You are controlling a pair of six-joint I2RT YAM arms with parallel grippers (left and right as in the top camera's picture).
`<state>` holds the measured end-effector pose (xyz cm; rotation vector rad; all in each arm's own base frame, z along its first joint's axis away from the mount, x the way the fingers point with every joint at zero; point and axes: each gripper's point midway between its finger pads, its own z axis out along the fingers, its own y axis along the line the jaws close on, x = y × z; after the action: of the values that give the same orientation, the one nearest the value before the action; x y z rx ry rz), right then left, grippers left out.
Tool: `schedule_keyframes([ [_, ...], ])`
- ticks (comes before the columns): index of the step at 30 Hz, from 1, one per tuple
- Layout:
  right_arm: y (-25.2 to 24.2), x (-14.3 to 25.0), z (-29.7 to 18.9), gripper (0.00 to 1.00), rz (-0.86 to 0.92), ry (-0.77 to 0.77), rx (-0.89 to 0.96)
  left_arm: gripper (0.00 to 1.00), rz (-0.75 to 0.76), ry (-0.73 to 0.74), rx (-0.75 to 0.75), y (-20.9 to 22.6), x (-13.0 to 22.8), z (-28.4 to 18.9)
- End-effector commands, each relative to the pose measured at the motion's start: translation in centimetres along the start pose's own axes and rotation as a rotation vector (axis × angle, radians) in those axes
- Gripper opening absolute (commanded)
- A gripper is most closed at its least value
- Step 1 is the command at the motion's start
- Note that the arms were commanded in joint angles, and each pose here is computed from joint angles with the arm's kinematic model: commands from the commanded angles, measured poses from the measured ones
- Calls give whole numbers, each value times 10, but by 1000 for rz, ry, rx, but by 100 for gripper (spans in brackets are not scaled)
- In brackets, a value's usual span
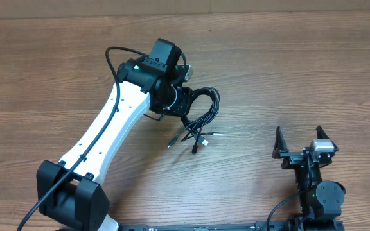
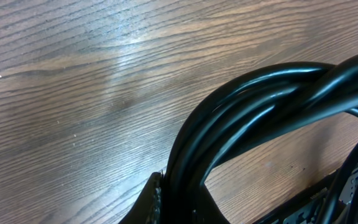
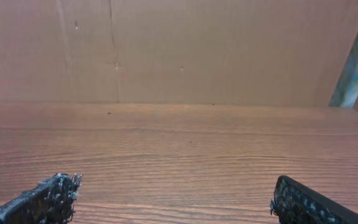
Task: Untangle cables
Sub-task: 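Lift the cable bundle up with the left gripper, then reach the right gripper toward the hanging cables below the left gripper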
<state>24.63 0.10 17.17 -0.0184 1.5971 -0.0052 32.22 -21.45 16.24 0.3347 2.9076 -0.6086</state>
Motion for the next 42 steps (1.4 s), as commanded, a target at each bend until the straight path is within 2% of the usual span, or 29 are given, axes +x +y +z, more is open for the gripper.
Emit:
schedule_keyframes([
  [1,0,2,0,100,-1,-4,0,4,-2,-22,30,-9,-4,-6],
  [12,0,2,0,100,-1,-4,0,4,-1,-30,32,-9,-6,-6],
  [14,0,2,0,100,-1,-4,0,4,-43,-33,19,-7,-7,-6],
  [20,0,2,0,100,-2,-4,0,4,-361,-72,-106,15,-8,-6],
  [22,0,2,0,100,-2,-4,0,4,-401,-83,-134,18,-8,-6],
  [32,1,1,0,100,12,-5,-8,4,-390,-118,-211,16,-6,-4],
  [36,20,-1,-1,100,157,-7,-116,4,-384,-130,-232,18,-7,-4],
  [40,48,-5,-7,100,474,34,-285,4,-385,-135,-233,18,-8,-4],
  [42,70,-6,-15,100,693,112,-419,4,-395,-136,-233,18,-8,-4],
])
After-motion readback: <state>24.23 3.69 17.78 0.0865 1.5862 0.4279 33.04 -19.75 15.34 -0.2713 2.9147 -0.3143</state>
